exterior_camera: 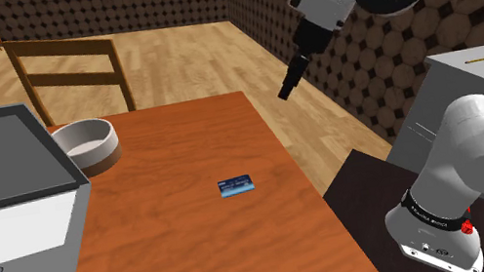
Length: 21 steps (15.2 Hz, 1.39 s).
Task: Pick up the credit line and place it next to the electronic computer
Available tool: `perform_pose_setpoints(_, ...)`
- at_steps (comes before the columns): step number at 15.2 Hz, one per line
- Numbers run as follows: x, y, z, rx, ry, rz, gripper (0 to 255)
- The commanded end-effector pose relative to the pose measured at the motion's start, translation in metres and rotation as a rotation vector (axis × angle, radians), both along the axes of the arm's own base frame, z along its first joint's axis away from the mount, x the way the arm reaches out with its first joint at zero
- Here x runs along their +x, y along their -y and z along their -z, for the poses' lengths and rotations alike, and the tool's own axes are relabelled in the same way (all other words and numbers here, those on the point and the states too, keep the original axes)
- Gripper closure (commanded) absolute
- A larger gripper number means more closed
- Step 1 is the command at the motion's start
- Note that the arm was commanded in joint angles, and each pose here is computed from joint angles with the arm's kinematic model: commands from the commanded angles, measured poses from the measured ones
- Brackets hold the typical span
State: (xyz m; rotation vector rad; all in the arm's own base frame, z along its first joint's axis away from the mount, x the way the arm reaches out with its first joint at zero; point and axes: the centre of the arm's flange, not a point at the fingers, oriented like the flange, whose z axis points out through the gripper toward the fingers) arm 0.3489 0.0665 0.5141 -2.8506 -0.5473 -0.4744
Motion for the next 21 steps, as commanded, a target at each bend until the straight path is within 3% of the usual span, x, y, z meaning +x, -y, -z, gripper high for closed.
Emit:
perform_pose_setpoints(1, 0.003, -0.015, 0.018, 0.005, 0.034, -0.067, 0)
perform_pose_setpoints(17, 0.02, -0.148, 0.163, 0.043, 0.264, -0.589, 0)
perform_pose_setpoints(21, 0.024, -0.156, 0.177, 0.044, 0.265, -0.59, 0)
